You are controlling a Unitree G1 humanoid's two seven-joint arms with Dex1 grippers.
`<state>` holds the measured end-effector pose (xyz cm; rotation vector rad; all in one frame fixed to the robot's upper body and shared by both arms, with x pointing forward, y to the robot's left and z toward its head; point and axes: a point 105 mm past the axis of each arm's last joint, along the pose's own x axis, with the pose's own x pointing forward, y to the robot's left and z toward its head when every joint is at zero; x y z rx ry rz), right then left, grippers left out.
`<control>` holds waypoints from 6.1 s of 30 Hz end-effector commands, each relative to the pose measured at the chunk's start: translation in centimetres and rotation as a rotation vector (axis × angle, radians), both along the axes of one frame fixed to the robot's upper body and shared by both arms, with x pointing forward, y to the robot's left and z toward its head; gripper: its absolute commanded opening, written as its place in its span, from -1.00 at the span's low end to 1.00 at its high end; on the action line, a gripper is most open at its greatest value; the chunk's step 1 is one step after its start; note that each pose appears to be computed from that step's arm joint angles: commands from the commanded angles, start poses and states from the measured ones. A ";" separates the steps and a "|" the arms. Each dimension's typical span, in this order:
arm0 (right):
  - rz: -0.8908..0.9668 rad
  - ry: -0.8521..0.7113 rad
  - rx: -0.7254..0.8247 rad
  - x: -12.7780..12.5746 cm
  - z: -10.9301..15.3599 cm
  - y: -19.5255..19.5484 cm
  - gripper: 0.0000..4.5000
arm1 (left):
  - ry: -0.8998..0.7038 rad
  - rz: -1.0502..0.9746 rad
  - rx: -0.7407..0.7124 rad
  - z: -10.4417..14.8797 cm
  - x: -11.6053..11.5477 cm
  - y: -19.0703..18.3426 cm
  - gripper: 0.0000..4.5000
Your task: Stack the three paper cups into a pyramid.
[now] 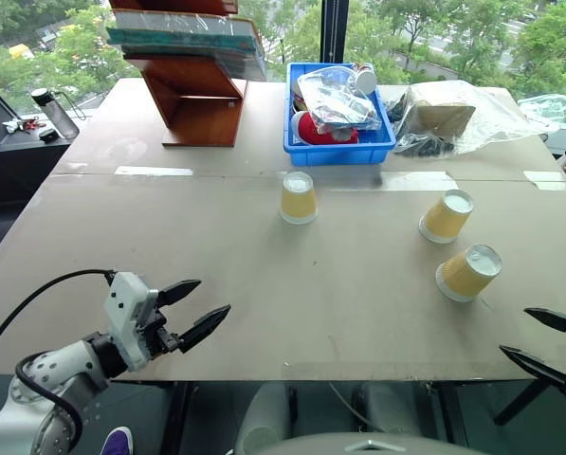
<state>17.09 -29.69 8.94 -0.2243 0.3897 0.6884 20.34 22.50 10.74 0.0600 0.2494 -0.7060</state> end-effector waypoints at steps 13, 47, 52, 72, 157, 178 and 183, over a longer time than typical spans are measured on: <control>-0.115 -0.110 0.068 -0.7 2.1 -1.5 1.00 | -0.089 -0.313 -0.097 5.1 0.6 -5.2 0.93; -0.299 -0.222 0.089 5.7 3.6 4.2 1.00 | -0.181 -0.622 -0.074 6.5 0.4 -8.9 0.93; -0.321 -0.234 0.103 6.2 3.1 3.7 1.00 | -0.178 -0.616 -0.074 6.3 0.3 -8.8 0.93; -0.315 -0.264 0.196 8.7 2.7 5.3 1.00 | -0.178 -0.602 -0.063 6.8 -0.4 -8.3 0.93; 0.453 -0.292 0.166 8.8 9.9 17.5 0.99 | -0.111 -0.422 -0.082 4.7 -2.1 -6.7 0.97; -0.122 -0.350 0.030 13.8 9.2 9.2 0.99 | -0.133 -0.458 -0.084 4.9 -1.0 -6.9 0.97; -0.237 -0.349 0.057 15.5 8.7 8.4 0.99 | -0.134 -0.451 -0.085 5.0 -1.2 -7.0 0.97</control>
